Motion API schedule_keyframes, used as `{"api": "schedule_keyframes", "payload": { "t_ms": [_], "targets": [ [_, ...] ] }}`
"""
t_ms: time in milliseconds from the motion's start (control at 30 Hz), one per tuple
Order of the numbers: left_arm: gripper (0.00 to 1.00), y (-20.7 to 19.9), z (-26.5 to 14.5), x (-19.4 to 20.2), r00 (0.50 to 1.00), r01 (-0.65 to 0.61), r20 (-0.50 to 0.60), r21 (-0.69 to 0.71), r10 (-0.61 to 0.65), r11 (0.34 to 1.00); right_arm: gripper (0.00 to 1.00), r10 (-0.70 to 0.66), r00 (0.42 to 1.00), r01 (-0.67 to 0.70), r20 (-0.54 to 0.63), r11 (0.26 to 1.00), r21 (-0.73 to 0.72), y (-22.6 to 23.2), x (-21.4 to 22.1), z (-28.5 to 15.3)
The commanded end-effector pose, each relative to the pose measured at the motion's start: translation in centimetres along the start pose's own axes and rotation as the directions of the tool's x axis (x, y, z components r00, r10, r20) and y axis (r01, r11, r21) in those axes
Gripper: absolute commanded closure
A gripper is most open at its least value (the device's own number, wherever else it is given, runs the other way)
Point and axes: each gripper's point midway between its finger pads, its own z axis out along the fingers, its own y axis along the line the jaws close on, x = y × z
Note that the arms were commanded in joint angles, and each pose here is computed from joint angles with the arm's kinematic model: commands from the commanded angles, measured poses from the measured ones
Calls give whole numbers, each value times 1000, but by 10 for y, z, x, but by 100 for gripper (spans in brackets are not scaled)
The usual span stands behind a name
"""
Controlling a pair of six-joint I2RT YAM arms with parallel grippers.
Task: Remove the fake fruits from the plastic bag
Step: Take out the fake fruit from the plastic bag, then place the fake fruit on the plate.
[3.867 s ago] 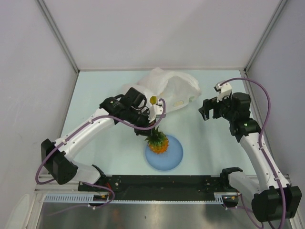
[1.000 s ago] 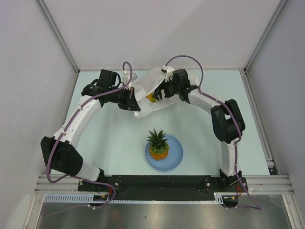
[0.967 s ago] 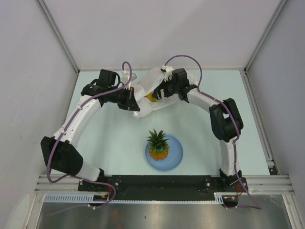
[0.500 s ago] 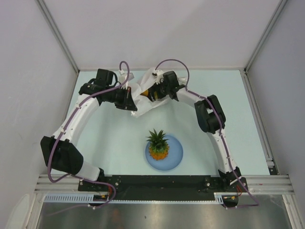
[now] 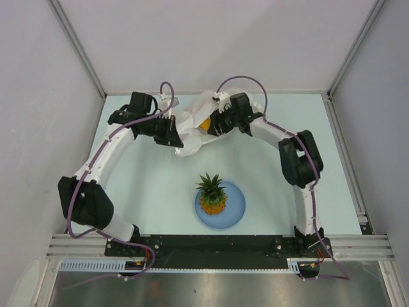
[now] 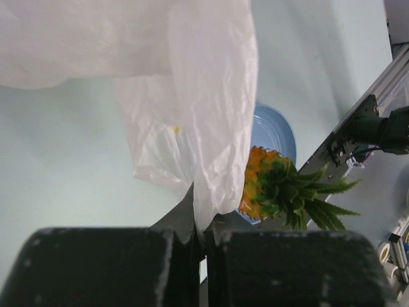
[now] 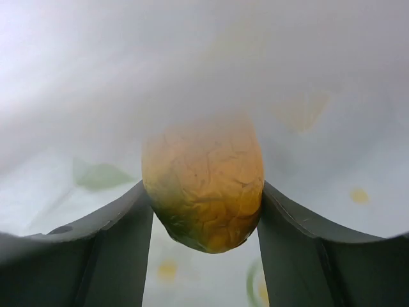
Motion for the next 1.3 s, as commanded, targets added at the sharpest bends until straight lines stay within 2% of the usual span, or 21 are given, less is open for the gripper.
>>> {"api": "schedule_keyframes", "payload": {
  "t_ms": [0,67,167,200,367,500,533,567,633,700,733,833,900,1067,1167,1267],
  "targets": [
    [100,8,2,-37,998,-44,49,20,43,999,68,-84,986,82,146,996,17,26,-67,-94],
    [100,10,6,-48,998,-36,56,34,34,999,68,-76,982,76,173,997,9,43,-78,-129],
    [100,10,10,-60,996,-17,88,47,13,999,67,-52,990,53,134,999,-4,61,-60,-153],
    [100,9,11,-65,994,-15,105,54,9,998,67,-61,987,62,146,998,-7,72,-62,-174],
    [100,4,3,-84,986,-44,161,47,36,998,67,-86,995,89,42,993,-78,102,-17,-216],
    [100,-7,-3,-95,981,-61,187,86,44,994,68,-27,994,18,-108,997,-77,115,35,-246],
    [100,-10,-4,-96,980,-68,193,94,48,993,67,-23,995,17,-101,998,-67,121,41,-256],
    [99,-13,-6,-97,979,-70,199,106,48,992,67,-1,990,-5,-141,999,-42,122,63,-256],
    [99,-18,-11,-94,977,-76,209,114,51,991,67,52,987,-57,-153,998,-26,134,81,-264],
    [99,-21,-12,-85,980,-60,196,121,35,991,67,85,976,-97,-199,994,-55,141,102,-267],
    [99,-26,-19,-82,977,-63,210,120,37,991,67,69,979,-75,-193,997,-21,134,102,-270],
    [98,-34,-28,-68,971,-60,237,126,29,990,68,95,956,-82,-279,995,59,110,123,-272],
    [98,-36,-30,-56,973,-49,231,123,19,991,69,104,953,-93,-286,994,52,111,125,-265],
    [97,-43,-51,-46,958,-132,263,56,113,990,67,93,958,-90,-273,996,21,124,129,-247],
    [97,-47,-67,-59,938,-180,303,17,166,984,66,221,944,-217,-247,975,41,127,122,-239],
    [97,-44,-72,-66,931,-196,313,-11,190,980,67,304,906,-299,-294,952,63,125,135,-230]
  ]
}}
